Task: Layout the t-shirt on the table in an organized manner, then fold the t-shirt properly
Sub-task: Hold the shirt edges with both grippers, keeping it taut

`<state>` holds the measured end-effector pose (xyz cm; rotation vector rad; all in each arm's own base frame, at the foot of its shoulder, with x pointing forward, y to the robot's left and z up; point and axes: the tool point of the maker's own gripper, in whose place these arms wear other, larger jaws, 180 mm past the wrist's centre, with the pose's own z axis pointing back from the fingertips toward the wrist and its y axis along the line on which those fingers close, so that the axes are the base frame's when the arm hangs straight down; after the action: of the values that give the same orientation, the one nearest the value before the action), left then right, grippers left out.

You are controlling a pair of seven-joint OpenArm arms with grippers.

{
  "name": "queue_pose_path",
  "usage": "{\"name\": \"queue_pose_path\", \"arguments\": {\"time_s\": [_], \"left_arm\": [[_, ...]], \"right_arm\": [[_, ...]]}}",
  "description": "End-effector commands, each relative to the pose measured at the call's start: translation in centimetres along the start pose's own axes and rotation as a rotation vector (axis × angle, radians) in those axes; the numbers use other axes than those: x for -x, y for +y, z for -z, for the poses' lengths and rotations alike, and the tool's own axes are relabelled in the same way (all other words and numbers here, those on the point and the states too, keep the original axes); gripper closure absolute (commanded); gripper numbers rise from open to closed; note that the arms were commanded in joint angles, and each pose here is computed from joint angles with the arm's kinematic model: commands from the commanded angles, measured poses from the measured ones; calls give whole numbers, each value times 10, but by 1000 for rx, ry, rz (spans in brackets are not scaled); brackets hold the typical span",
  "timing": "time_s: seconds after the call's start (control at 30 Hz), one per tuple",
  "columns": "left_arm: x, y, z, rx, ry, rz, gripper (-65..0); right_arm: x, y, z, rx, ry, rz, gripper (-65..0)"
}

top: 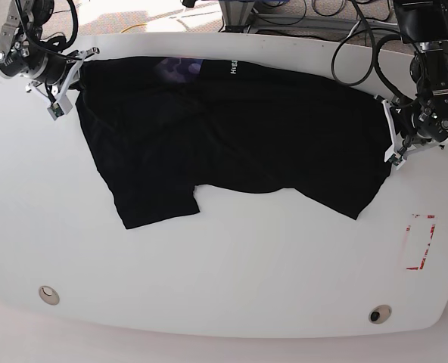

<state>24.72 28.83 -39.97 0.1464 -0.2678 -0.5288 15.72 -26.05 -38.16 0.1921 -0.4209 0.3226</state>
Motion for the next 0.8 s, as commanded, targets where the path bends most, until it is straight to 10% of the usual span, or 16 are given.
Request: {"name": "queue_pose_path", "arguments": {"time_s": [0.0, 0.1, 0.77], "left_arm": [[-6, 13, -8, -36, -15, 6, -115], [-6, 13, -8, -36, -14, 6, 0], [-42, 31, -53, -164, -94, 63, -13]], "right_arm": [[-8, -4, -6, 10, -24, -17, -40], [-8, -4, -6, 10, -24, -17, -40], [-8, -4, -6, 8, -25, -16, -40]]}}
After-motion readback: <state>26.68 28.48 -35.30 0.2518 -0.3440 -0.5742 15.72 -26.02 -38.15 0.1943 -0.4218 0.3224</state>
